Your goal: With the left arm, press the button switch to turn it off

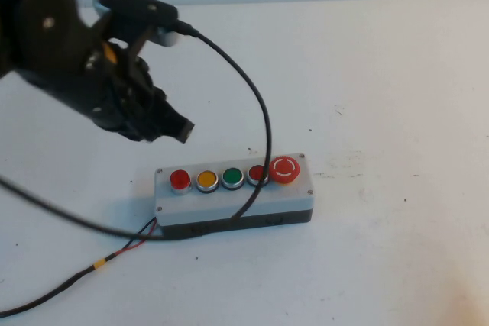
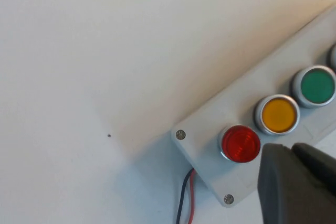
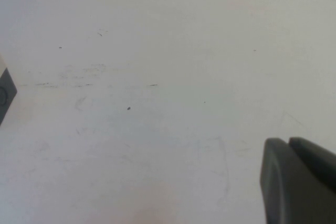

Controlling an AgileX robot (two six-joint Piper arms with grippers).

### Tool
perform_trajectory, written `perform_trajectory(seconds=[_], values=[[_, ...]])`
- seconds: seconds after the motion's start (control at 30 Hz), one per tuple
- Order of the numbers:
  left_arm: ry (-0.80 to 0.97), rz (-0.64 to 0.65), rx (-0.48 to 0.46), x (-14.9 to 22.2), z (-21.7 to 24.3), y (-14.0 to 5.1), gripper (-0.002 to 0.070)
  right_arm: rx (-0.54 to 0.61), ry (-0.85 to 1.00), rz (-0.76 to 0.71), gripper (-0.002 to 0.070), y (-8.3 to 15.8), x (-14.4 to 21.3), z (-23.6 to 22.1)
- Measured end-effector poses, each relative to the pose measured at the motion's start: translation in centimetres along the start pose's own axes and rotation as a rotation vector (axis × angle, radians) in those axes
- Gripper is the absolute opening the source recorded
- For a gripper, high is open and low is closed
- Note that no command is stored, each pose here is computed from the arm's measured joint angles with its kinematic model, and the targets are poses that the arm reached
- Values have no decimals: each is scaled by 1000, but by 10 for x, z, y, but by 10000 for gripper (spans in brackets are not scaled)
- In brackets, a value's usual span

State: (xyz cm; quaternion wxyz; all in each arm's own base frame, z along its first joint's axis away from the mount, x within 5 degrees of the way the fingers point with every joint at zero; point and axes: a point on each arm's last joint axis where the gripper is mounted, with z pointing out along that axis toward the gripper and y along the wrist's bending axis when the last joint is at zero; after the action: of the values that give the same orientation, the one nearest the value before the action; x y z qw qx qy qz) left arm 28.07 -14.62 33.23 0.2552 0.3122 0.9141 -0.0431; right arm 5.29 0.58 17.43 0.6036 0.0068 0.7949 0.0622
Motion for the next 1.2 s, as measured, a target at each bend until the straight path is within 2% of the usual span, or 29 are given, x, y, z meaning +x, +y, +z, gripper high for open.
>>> perform_trajectory(seconds=[0.3,0.5,0.7,1.0,1.2], values=[[-441,-41,-70,90,-71,-17,-3,0,0,0,-16,0,0,0],[-574,-53,-90,160,-80,-29,-3,0,0,0,-16,0,0,0],[-732,-32,-140,208,-97,-36,-3,0,0,0,-16,0,0,0],[-1016,49,-266,255,-76,-42,-3,0,0,0,-16,0,0,0],[-1070,-25,-329,276,-48,-43,-3,0,0,0,-16,0,0,0]])
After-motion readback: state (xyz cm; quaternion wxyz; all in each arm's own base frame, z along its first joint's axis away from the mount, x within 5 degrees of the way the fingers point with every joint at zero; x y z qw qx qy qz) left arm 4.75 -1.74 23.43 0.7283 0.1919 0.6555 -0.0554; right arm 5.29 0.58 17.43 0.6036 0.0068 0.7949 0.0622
